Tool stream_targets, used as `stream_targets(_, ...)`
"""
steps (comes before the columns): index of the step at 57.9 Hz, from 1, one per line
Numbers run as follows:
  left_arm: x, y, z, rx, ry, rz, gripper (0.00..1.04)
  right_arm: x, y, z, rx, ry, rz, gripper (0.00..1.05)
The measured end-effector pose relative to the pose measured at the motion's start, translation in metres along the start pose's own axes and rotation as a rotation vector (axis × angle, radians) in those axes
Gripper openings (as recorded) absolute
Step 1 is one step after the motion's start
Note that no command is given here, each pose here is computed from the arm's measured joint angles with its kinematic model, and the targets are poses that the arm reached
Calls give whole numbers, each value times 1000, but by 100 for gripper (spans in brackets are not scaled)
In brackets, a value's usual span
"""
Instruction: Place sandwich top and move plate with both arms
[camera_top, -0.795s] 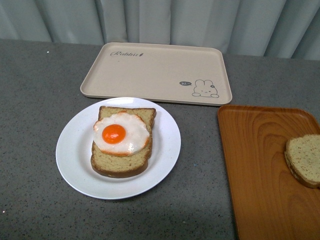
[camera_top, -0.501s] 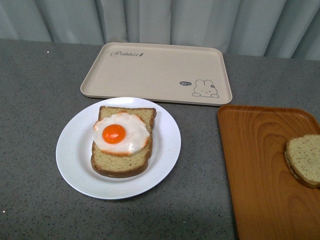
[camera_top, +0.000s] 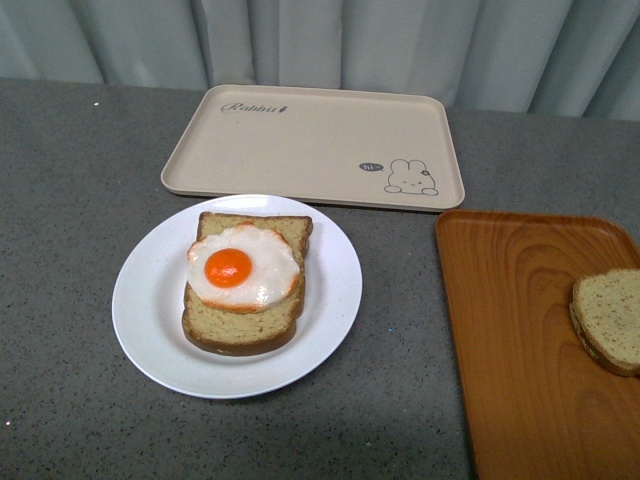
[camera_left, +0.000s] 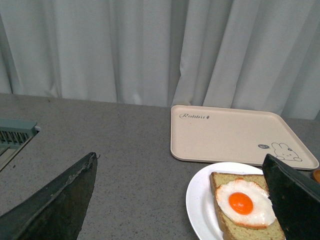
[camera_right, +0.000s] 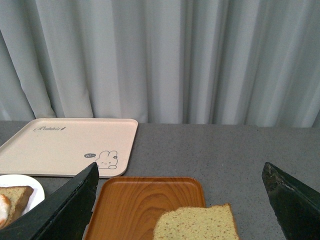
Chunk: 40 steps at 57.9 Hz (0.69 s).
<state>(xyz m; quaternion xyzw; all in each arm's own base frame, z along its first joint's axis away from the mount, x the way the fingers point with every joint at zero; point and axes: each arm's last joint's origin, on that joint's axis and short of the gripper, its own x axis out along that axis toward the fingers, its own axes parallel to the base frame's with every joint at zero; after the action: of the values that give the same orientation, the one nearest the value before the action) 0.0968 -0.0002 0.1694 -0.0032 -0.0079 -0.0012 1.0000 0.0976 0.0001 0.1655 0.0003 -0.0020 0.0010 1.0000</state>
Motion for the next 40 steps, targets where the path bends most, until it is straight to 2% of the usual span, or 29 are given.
stream_targets(40,0,0,0,0,0,0,98,0,0,0,0,0,0,96)
